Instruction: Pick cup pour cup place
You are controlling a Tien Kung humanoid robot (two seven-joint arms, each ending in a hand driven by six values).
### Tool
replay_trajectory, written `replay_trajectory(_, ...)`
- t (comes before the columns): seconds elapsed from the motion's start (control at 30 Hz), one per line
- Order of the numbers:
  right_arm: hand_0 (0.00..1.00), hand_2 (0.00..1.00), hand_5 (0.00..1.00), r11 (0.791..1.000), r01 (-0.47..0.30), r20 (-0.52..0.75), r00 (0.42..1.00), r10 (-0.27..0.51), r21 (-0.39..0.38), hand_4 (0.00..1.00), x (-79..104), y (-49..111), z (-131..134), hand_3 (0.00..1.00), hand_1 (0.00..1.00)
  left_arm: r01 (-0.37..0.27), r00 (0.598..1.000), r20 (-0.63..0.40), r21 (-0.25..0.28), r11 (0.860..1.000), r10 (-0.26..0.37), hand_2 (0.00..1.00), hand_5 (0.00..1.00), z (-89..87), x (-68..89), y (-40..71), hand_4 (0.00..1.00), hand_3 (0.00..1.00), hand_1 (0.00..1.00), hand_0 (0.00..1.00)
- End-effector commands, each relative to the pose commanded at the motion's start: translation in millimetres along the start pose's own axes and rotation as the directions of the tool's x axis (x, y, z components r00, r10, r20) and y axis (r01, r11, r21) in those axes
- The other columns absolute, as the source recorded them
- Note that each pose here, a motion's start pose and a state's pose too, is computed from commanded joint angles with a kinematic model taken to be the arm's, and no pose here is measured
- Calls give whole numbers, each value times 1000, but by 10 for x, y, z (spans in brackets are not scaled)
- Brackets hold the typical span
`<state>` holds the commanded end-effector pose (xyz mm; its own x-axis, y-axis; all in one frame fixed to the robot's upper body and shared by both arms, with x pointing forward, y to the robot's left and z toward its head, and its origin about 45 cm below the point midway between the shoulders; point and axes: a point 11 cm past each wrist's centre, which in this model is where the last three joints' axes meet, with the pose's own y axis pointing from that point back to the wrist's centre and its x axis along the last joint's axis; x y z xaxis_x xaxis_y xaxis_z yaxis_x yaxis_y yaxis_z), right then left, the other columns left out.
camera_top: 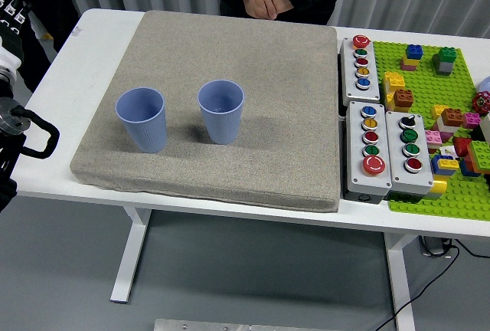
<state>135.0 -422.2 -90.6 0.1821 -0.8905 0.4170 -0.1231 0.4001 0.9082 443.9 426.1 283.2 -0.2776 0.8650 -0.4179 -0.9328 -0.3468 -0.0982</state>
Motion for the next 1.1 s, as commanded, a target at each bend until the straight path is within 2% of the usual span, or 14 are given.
replay_trajectory(0.5, 674, 555, 80, 1000, -5, 22, 1000, 5, 12, 2, 35, 10, -68, 561, 634, 26, 1000, 2, -16, 1000, -26, 769, 998, 67, -122, -32, 762, 802, 730, 733)
replay_trajectory(0.8, 675, 555, 80, 1000, -7, 19, 1000, 7, 12, 2, 37, 9, -68, 561, 634, 18, 1000, -2, -27, 999, -18, 767, 998, 116, -81, -30, 761, 801, 729, 733)
replay_trajectory(1.1, 674, 555, 85, 1000, -7, 13, 1000, 7, 3, 2, 29, 6, -38, 561, 634, 13, 1000, -6, -22, 1000, -13, 766, 998, 88, -64, -16, 760, 801, 729, 733)
